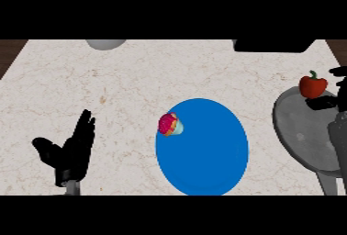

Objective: Pick the bell pepper from the plate and place it in the pan

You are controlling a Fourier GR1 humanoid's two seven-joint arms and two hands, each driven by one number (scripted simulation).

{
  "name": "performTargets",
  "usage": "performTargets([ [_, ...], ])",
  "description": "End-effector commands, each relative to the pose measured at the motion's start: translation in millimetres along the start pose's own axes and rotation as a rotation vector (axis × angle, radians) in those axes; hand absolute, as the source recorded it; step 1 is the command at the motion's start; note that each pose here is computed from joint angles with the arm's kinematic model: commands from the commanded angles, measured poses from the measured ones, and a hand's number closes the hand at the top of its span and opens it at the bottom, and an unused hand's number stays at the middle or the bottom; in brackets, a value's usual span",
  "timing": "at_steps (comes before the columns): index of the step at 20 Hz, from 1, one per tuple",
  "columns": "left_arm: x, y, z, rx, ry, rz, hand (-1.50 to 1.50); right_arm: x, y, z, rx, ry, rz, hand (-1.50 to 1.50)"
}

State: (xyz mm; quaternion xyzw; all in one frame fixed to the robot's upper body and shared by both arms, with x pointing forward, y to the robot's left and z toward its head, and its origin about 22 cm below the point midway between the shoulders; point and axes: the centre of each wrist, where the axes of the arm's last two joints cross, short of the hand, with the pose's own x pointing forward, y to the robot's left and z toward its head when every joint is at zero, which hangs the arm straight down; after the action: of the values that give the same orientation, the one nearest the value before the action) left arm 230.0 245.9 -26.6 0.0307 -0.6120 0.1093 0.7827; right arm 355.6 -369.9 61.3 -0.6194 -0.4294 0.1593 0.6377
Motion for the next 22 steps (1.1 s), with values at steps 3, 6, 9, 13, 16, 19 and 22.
performTargets([
  [3, -13.4, -8.9, -2.3, -0.016, 0.074, 0.019, 0.00, -22.4, 5.4, -32.3, 0.023, -0.033, -0.033, -1.50],
  [6, -0.7, -7.6, -2.3, -0.015, 0.076, 0.003, 0.00, -15.5, 17.5, -27.6, -0.021, -0.051, -0.195, -1.50],
  [9, -23.5, 0.1, 5.9, -0.001, 0.067, 0.007, 0.00, -3.3, 4.4, -32.4, -0.038, -0.091, -0.463, -1.50],
  [13, -11.4, 8.9, 0.5, 0.030, 0.090, 0.014, 0.00, -36.9, 4.7, -30.8, -0.039, -0.086, -0.702, -1.50],
  [16, -21.4, 8.8, 5.3, 0.026, 0.095, 0.020, 0.00, -46.6, -8.2, -39.6, -0.006, -0.073, -0.849, -1.50],
  [19, -12.5, 16.8, -4.8, 0.040, 0.083, 0.016, 0.00, -77.1, -5.0, -33.0, 0.022, -0.060, -0.959, -1.50],
  [22, -22.1, 18.4, 14.0, 0.045, 0.097, 0.018, 0.00, -110.7, -23.0, -28.4, 0.075, -0.136, -1.011, -1.50],
])
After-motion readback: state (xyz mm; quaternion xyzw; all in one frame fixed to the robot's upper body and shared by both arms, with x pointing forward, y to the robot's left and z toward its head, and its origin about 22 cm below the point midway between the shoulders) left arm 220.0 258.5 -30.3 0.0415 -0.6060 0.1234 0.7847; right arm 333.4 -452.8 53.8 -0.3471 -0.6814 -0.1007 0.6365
